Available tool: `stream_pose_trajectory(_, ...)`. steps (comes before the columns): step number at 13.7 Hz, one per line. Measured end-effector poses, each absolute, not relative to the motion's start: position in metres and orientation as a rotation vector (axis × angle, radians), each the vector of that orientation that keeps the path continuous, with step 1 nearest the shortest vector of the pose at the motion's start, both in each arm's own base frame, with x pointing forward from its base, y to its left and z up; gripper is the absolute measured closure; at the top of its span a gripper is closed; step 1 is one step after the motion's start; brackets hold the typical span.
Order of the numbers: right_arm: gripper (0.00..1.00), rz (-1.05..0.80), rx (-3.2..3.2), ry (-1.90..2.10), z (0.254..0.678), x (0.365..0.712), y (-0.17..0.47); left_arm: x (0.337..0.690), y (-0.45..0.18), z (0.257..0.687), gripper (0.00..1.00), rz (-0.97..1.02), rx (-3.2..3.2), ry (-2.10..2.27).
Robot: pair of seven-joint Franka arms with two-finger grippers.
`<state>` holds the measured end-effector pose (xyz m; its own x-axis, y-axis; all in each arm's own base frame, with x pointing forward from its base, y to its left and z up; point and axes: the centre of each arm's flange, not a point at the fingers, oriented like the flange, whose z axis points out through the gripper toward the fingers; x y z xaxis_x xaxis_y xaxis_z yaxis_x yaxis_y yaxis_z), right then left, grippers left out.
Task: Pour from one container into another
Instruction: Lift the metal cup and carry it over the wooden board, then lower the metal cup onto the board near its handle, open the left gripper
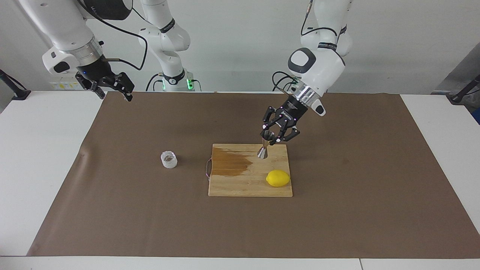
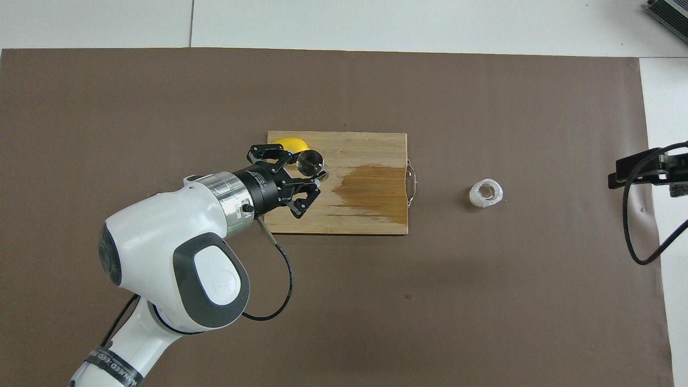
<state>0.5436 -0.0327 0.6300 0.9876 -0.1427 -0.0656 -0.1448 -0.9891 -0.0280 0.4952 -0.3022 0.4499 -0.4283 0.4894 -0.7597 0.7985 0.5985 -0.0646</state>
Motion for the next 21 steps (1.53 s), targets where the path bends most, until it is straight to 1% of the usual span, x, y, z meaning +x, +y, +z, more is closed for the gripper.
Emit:
stream_pose_trajectory(2, 0.0, 0.099, -3.099, 0.224, 0.63, 0.544, -0.033, 0.489, -0.321, 0.447, 0.51, -0.553, 0.974, 2.119)
stream_pose_trajectory(4, 0.0, 0.099, -3.099, 0.224, 0.63, 0.544, -0.033, 0.492, -0.338, 0.442, 0.51, -0.569, 0.974, 2.121)
stream_pose_trajectory(6, 0.0, 0.099, -3.099, 0.224, 0.63, 0.544, -0.033, 0.494, -0.364, 0.428, 0.51, -0.562, 0.992, 2.115)
stream_pose_trajectory(9, 0.0, 0.099, -3.099, 0.224, 0.63, 0.544, -0.033, 0.488, -0.397, 0.399, 0.51, -0.536, 1.019, 2.118)
stream_pose_trajectory(15, 0.0, 0.099, -3.099, 0.224, 0.63, 0.544, -0.033, 0.497, -0.416, 0.366, 0.51, -0.479, 1.046, 2.119)
stream_pose_trajectory(21, 0.0, 0.099, -3.099, 0.224, 0.63, 0.544, -0.033, 0.484, -0.43, 0.365, 0.51, -0.494, 1.071, 2.107)
